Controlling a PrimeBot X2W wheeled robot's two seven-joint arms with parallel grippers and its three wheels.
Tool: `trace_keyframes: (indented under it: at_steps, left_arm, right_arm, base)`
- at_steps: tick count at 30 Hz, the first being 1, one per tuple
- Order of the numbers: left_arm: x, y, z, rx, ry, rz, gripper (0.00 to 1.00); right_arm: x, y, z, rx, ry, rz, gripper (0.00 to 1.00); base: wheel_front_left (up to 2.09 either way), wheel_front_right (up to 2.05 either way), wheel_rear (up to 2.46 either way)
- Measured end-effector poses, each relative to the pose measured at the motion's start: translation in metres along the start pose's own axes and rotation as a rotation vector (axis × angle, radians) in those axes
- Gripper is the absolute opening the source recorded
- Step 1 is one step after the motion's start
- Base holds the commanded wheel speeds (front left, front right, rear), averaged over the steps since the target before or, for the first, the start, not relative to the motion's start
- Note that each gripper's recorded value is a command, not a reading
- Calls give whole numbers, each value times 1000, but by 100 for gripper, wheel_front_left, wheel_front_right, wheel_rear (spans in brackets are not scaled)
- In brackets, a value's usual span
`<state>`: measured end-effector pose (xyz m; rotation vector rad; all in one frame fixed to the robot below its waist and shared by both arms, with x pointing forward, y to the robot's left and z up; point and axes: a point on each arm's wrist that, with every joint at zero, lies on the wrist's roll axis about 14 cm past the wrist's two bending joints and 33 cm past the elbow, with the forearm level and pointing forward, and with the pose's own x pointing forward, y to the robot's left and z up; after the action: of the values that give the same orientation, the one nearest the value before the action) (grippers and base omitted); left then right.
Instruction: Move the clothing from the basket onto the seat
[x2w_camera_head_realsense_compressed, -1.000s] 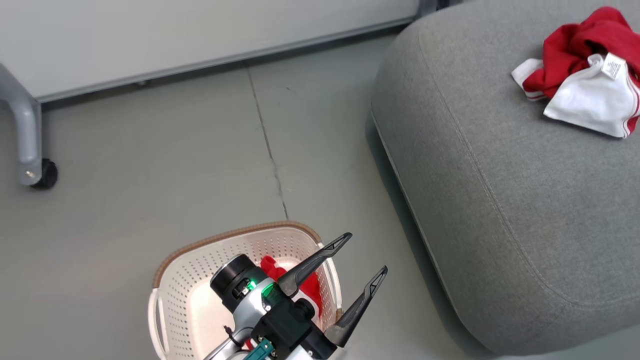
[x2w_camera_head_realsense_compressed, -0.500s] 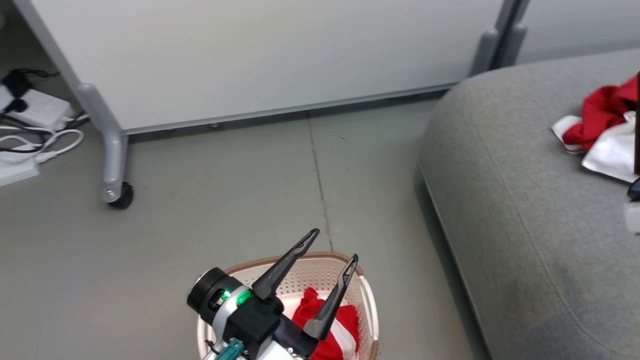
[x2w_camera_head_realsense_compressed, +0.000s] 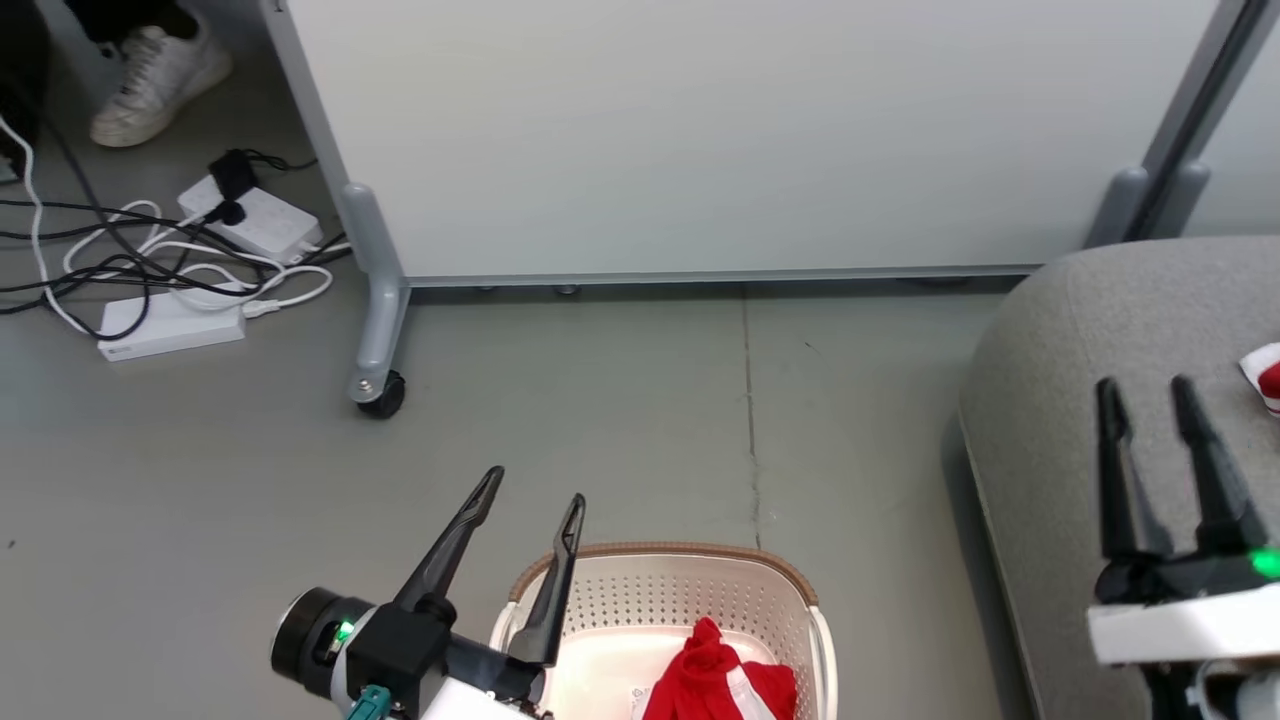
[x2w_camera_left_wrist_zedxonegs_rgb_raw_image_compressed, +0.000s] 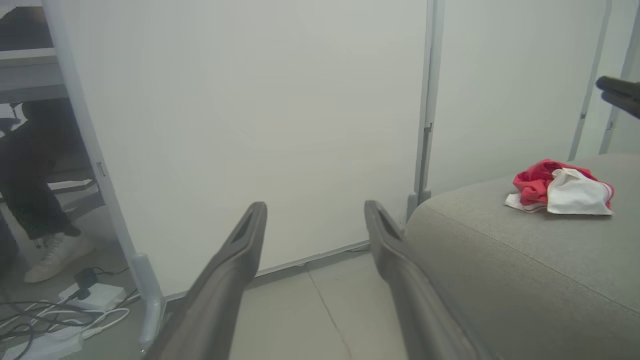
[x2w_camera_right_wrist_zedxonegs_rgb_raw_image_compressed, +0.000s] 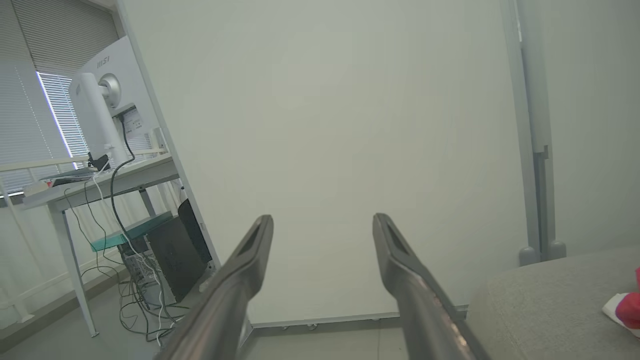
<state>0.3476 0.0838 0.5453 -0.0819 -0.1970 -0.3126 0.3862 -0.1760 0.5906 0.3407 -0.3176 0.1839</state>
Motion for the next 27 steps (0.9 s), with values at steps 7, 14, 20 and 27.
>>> trace_keyframes:
  at_steps: [7,14,20,27]
  left_arm:
    - [-26,33,-14,-4,53,173,100]
    - [-44,44,-38,-2,137,254,100]
    - [-49,40,-53,-10,184,245,100]
    - [-49,38,-56,-22,196,241,100]
  right_arm:
    - [-28,3,-42,3,112,-65,100]
    - [-48,2,-61,-3,176,-101,100]
    - [-54,-2,-63,-41,192,-110,100]
    - [-56,-4,-70,-114,223,-100,100]
  base:
    - [0,0,0]
    - [0,0,0]
    - [0,0,0]
    - [0,0,0]
